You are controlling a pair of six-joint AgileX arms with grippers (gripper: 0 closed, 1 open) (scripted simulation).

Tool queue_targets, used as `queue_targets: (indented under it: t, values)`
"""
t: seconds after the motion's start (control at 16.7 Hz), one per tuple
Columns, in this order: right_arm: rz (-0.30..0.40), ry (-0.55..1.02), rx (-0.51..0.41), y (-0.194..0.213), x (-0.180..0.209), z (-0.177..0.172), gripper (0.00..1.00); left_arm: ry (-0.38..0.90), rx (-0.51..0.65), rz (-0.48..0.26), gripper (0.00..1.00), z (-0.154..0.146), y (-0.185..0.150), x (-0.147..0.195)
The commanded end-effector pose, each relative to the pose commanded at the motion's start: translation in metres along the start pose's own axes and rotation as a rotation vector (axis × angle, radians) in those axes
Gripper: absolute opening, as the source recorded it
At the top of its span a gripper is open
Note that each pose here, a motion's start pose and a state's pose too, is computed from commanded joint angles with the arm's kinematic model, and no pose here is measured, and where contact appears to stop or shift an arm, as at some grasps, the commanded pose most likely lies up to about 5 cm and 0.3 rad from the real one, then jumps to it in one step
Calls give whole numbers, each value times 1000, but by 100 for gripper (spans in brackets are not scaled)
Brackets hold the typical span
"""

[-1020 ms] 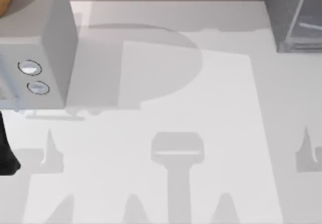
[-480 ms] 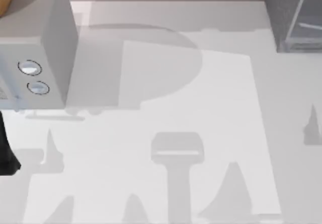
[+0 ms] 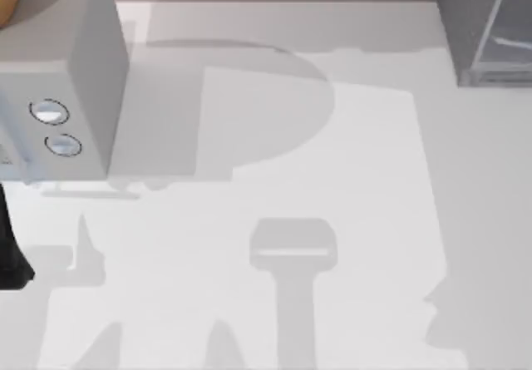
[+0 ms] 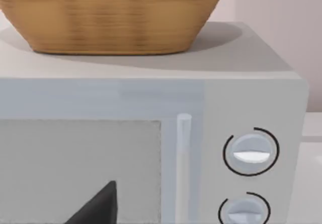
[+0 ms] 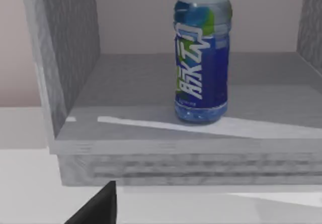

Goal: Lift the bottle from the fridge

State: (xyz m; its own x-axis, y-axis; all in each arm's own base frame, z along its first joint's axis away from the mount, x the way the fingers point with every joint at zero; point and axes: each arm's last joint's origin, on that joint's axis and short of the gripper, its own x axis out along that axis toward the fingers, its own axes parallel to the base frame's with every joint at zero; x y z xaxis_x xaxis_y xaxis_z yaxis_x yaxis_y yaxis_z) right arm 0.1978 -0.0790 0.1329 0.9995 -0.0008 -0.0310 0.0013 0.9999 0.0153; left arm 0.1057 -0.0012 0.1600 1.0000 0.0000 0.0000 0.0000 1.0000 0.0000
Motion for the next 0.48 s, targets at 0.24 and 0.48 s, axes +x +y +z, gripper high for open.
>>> queue_targets:
  t: [0.24, 0.48]
  values:
    - [1, -18, -8, -17, 6, -17, 100, 0, 0, 0, 100, 0, 0, 0]
    - [1, -31, -15, -24, 8, -22, 100, 0, 0, 0, 100, 0, 0, 0]
